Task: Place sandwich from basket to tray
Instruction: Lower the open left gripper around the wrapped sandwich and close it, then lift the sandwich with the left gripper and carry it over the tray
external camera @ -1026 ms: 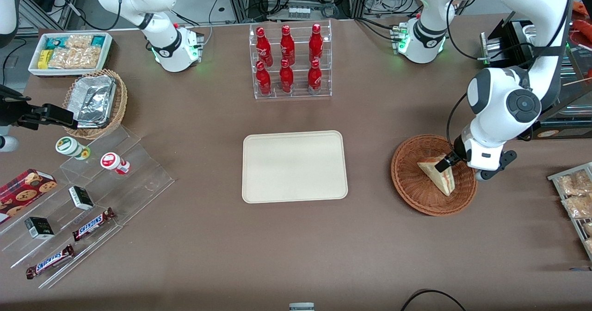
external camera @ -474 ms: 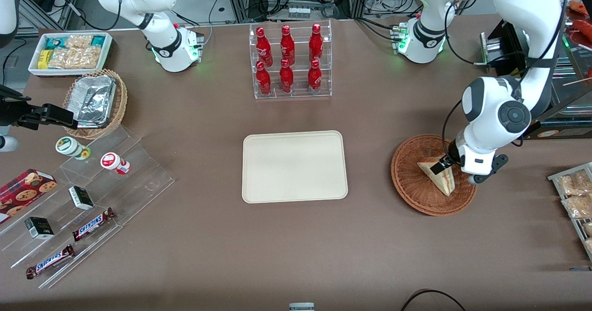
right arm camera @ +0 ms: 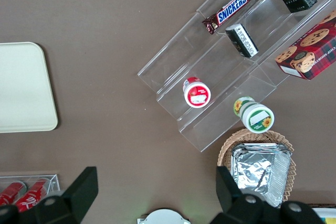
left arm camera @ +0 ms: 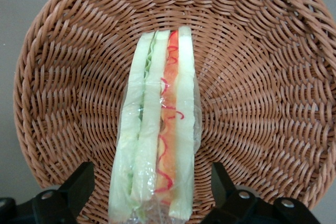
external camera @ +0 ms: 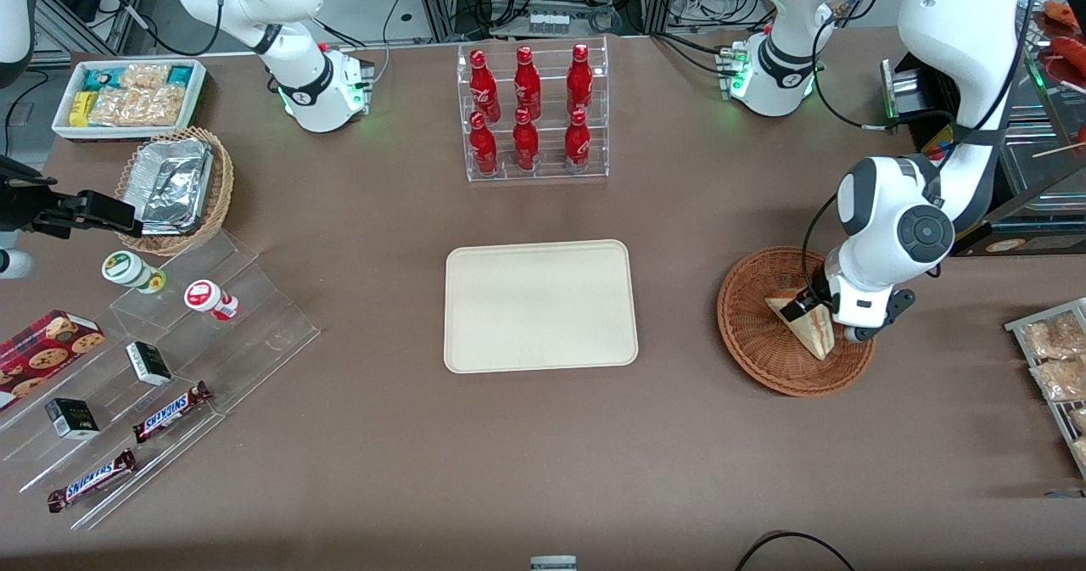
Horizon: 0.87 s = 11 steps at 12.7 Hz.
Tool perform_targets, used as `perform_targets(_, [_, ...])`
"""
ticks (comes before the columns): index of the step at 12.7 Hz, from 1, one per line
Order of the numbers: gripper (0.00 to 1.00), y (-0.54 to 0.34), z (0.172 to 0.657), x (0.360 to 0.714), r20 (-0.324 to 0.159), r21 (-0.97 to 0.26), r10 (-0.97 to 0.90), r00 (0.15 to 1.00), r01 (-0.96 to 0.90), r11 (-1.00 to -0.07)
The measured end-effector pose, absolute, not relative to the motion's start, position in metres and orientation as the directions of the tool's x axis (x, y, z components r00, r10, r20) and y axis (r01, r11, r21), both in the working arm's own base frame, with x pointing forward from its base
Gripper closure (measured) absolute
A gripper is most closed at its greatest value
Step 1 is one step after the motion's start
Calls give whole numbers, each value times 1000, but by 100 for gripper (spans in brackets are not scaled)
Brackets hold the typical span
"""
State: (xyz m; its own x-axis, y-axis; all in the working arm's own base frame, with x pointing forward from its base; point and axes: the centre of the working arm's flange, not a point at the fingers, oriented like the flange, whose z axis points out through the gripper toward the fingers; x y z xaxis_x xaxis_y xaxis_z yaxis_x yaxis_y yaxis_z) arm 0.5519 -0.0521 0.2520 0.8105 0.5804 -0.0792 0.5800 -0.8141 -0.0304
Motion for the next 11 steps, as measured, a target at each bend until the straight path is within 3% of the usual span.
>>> perform_targets(5, [62, -52, 256, 554, -73, -26, 580, 812, 580, -815])
perform_targets(8, [73, -53, 267, 556, -64, -22, 578, 814, 578, -816])
perform_targets(11, [79, -70, 293, 563, -83, -34, 552, 830, 551, -834])
